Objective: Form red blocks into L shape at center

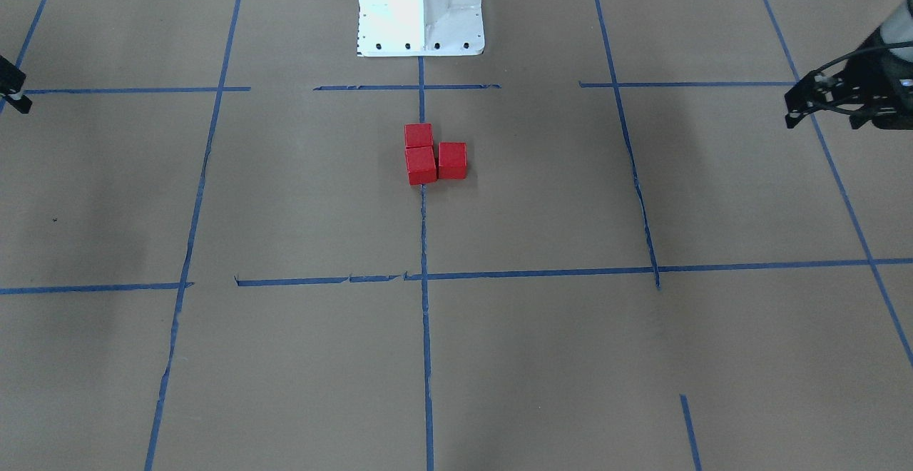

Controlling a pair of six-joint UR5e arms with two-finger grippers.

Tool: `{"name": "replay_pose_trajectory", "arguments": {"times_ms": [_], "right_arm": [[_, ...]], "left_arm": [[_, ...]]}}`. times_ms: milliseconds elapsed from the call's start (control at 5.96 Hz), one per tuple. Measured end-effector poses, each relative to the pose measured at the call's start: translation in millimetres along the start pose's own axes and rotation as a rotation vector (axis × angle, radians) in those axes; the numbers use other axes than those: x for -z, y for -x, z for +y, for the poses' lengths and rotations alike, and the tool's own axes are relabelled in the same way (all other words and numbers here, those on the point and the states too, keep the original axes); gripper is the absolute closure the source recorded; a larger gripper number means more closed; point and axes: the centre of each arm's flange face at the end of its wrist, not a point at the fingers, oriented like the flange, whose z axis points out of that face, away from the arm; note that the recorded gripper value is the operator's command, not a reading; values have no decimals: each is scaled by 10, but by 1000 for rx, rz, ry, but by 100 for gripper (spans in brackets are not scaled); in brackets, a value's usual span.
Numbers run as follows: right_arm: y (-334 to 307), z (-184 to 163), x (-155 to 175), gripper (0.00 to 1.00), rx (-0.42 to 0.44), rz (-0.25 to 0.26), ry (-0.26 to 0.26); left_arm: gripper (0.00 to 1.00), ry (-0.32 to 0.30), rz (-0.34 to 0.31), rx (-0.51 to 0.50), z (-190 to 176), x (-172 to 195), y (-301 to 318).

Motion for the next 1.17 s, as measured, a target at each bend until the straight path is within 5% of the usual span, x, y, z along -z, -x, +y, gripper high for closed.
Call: {"name": "replay_pose_trajectory", "arguments": {"times_ms": [503,1174], "right_arm": [[-969,43,64,0,53,-1,-14],[-1121,137,265,0,-70,-21,37]], "left_arm": [[0,-7,24,-53,276,60,1306],[0,39,63,-58,353,-236,1808]]}}
